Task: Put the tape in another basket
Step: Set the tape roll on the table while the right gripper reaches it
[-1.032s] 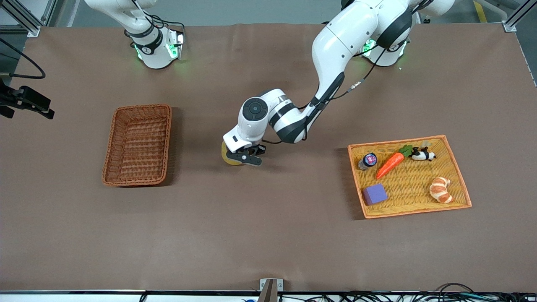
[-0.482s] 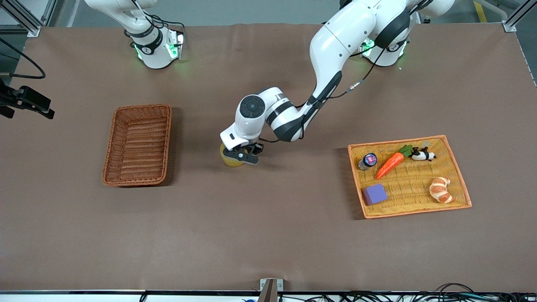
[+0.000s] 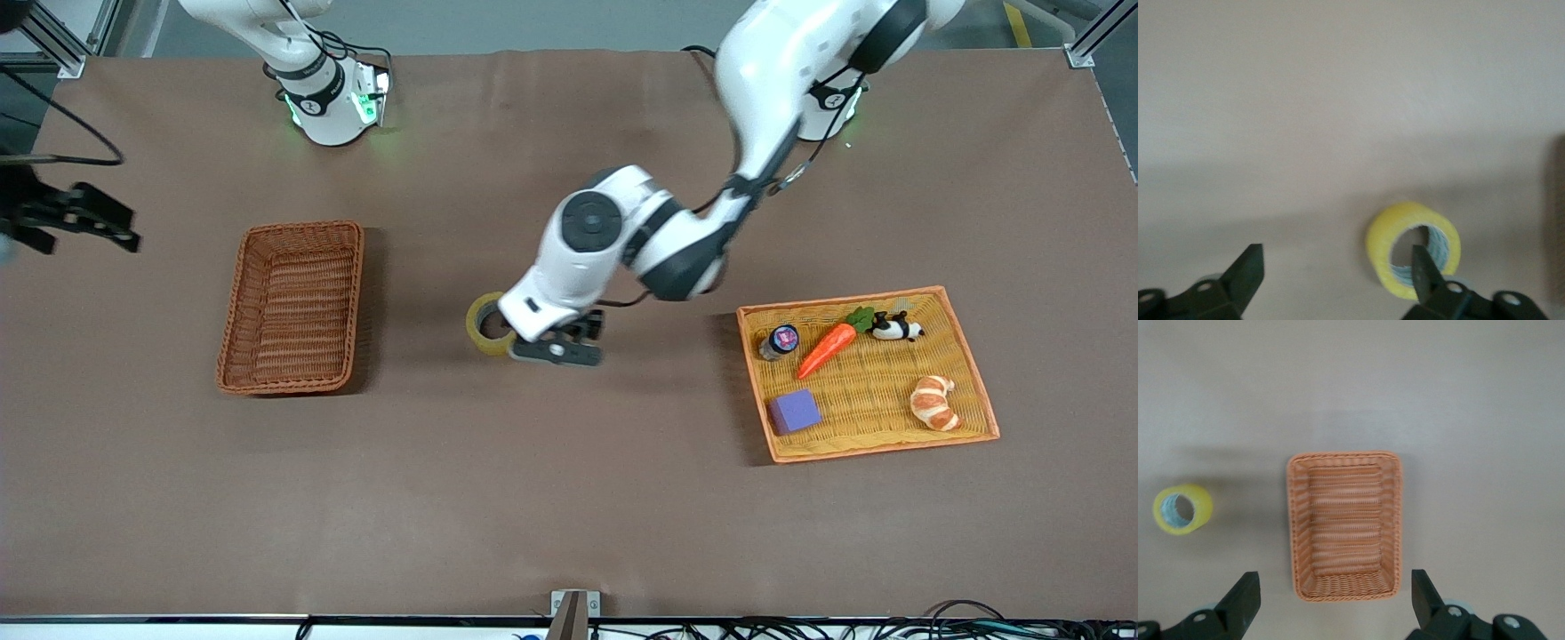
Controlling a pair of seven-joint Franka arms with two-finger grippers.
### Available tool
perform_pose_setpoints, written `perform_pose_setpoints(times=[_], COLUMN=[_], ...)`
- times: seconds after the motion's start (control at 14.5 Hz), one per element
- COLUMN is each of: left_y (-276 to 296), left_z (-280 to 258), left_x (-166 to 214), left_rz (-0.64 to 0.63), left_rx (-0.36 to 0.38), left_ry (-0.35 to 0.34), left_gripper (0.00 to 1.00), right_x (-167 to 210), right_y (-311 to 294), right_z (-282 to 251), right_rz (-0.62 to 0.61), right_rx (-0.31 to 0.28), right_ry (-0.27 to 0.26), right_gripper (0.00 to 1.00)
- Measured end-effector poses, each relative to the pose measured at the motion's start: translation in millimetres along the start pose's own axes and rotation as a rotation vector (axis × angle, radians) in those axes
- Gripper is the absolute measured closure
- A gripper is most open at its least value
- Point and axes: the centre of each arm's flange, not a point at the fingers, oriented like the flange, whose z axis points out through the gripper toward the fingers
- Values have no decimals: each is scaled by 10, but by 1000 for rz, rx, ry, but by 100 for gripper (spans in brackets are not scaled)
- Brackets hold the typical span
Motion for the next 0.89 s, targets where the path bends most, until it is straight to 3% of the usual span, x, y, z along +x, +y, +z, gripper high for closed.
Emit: perform_pose_setpoints(times=[0.21, 0.41, 0.69, 0.89], left_y=[-762, -1469, -2213, -2682], left_z=[-1017, -1672, -2253, -2700], left_x=[397, 599, 619, 485], left_rz=[-103, -116, -87, -66], left_rx=[35, 68, 116, 140], left_ry=[27, 40, 33, 64], left_gripper=[0, 0, 0, 0], right_x=[215, 274, -149, -406], right_y=[-664, -1389, -2542, -2979], right_z=[451, 1271, 2467, 3207], right_rz=[-34, -34, -48, -87], right_rx=[8, 25, 3, -20], right_ry=[-18, -12, 44, 55], right_gripper=[0, 0, 0, 0])
